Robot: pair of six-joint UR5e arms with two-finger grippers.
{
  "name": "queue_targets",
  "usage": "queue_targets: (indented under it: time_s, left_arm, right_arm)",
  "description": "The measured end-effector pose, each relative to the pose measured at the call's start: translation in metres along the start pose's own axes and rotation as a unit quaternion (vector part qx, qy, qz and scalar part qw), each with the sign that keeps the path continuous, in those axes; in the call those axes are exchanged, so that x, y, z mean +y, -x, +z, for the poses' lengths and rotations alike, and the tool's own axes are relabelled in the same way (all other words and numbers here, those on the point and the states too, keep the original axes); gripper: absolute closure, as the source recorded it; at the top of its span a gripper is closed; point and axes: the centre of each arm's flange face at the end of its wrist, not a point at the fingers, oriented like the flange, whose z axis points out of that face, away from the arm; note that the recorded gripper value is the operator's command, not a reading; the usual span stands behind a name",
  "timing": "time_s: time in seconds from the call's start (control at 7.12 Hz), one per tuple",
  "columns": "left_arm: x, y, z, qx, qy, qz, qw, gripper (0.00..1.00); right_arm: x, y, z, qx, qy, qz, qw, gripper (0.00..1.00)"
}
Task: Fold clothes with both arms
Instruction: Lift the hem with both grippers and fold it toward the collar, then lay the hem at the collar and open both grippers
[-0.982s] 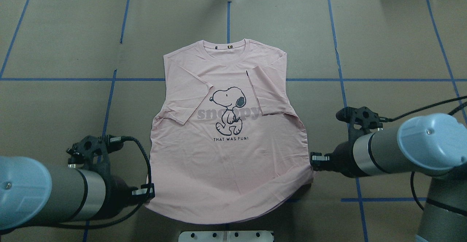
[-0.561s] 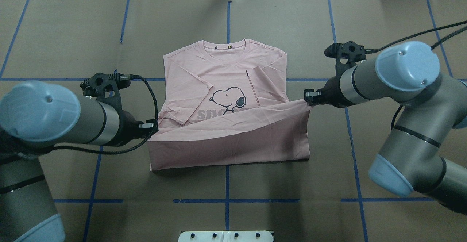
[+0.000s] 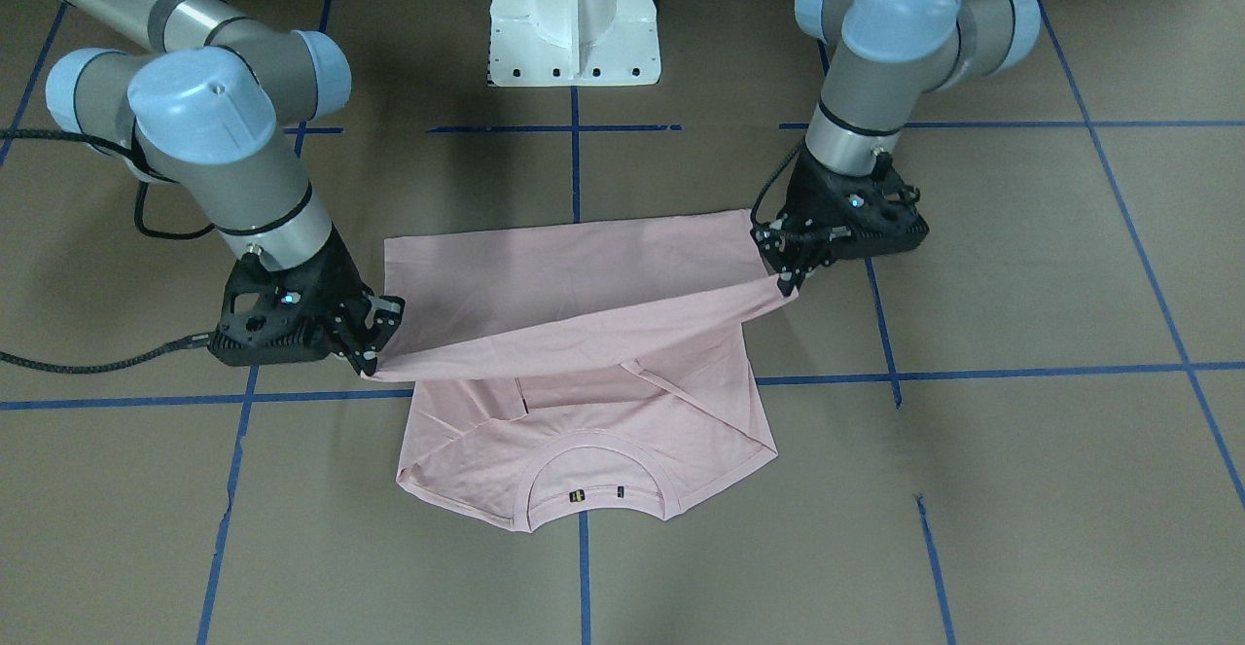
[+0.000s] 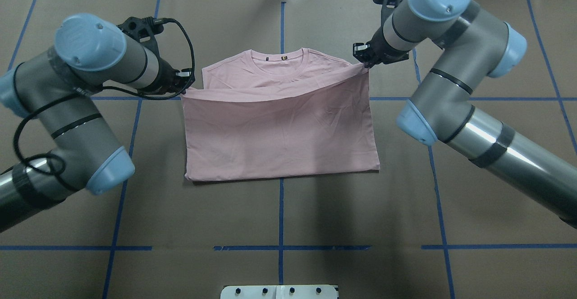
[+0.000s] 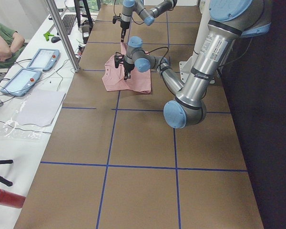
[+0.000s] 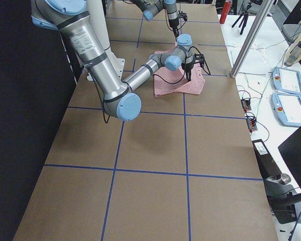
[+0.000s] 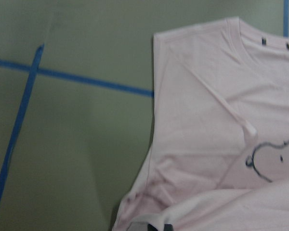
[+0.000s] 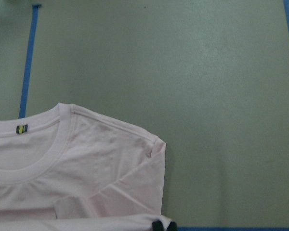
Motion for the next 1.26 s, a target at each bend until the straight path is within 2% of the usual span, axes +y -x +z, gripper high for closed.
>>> queue_targets:
  time_s: [0.14, 0.42, 0.7, 1.12, 1.26]
  left_arm:
    - [-0.028, 0.005, 0.031, 0.003, -0.011, -0.006, 0.9999, 1.00]
    - [-0.054, 0.019, 0.076, 0.006, -0.021, -0.011, 0.9997, 1.00]
    - [-0.063, 0.024, 0.094, 0.006, -0.026, -0.013, 0.9996, 1.00]
    - [-0.069, 0.009, 0.096, 0.010, -0.029, -0.015, 0.9994, 1.00]
    - [-0.071, 0.005, 0.097, 0.011, -0.029, -0.015, 0.9994, 1.00]
  right_arm:
    - [-0.020, 0.001, 0.018, 0.000, -0.004, 0.003, 1.0000, 1.00]
    - [-0.044, -0.017, 0.059, -0.006, -0.014, 0.004, 0.9999, 1.00]
    - [-0.056, -0.025, 0.076, -0.004, -0.016, 0.007, 0.9998, 1.00]
    - [-0.066, -0.014, 0.075, -0.005, -0.020, 0.007, 0.9998, 1.00]
    - [-0.068, -0.012, 0.074, -0.006, -0.022, 0.007, 0.9997, 0.86]
